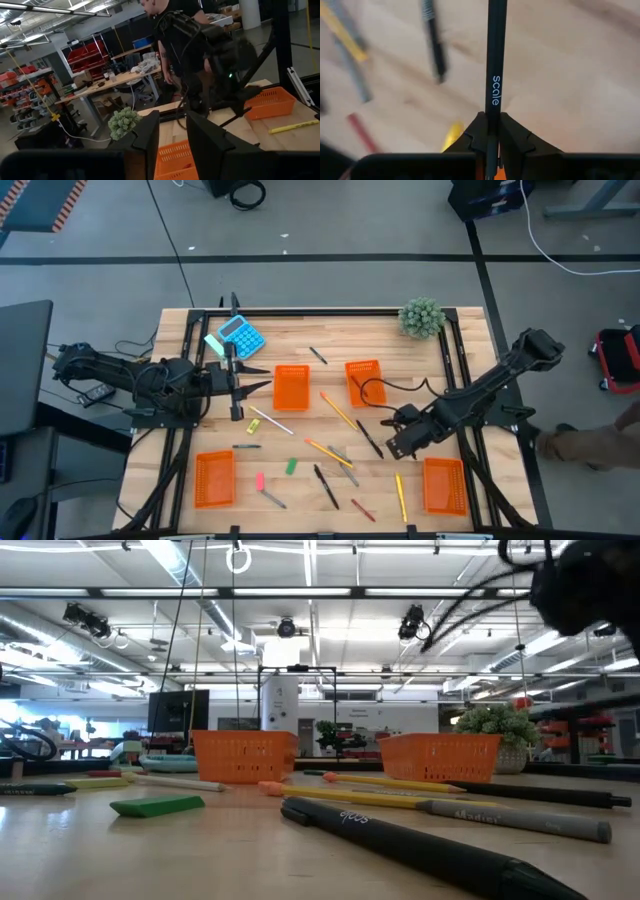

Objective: Sort crayons/erasers/pens/pencils in bins
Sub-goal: Put the top right black pen into the bottom right orange bin

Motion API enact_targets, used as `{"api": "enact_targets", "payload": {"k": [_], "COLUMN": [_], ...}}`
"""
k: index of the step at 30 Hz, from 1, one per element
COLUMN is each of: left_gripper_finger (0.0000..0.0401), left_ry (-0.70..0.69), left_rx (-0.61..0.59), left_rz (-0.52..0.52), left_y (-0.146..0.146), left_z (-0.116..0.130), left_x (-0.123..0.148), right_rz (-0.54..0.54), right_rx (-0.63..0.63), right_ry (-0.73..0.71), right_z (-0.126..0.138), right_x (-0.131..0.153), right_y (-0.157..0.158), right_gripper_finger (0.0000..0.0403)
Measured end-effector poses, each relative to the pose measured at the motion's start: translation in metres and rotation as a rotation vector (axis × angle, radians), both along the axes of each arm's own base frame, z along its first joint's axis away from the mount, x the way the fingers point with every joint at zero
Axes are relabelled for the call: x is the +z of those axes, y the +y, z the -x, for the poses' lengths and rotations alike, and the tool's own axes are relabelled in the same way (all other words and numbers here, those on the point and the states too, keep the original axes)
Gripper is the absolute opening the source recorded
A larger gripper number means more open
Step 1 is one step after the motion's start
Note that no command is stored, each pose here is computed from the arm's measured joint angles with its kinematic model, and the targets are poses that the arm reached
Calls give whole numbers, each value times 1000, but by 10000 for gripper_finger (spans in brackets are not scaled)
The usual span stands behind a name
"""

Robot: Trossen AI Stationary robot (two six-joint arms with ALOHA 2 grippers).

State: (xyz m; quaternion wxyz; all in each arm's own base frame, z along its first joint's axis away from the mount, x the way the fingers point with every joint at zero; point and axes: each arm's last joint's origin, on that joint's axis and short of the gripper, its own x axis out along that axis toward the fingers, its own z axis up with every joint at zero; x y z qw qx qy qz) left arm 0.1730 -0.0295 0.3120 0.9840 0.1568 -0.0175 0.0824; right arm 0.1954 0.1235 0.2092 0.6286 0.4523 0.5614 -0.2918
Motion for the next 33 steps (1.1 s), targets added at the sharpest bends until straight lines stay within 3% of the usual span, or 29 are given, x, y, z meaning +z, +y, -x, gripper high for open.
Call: {"api": "enact_targets", "payload": {"k": [6, 13, 15, 23, 33], "left_gripper_finger": [107, 107, 107, 107, 107], "left_ry": [4, 8, 8, 7, 5], "left_rx": [0, 0, 0, 0, -1], "left_rz": [0, 1, 1, 2, 9], "left_y": [0, 0, 0, 0, 0], "left_z": [0, 0, 0, 0, 0], "left_x": [0, -1, -1, -1, -1], "right_rz": [-56, -131, -146, -181, -161], "right_rx": [-31, -142, -124, -90, -9], "right_ry": [6, 59, 47, 18, 260], "right_z": [11, 48, 55, 58, 76], "right_x": [21, 21, 21, 22, 4], "right_y": [34, 81, 88, 96, 111], "right_gripper_finger": [36, 37, 37, 37, 37]}}
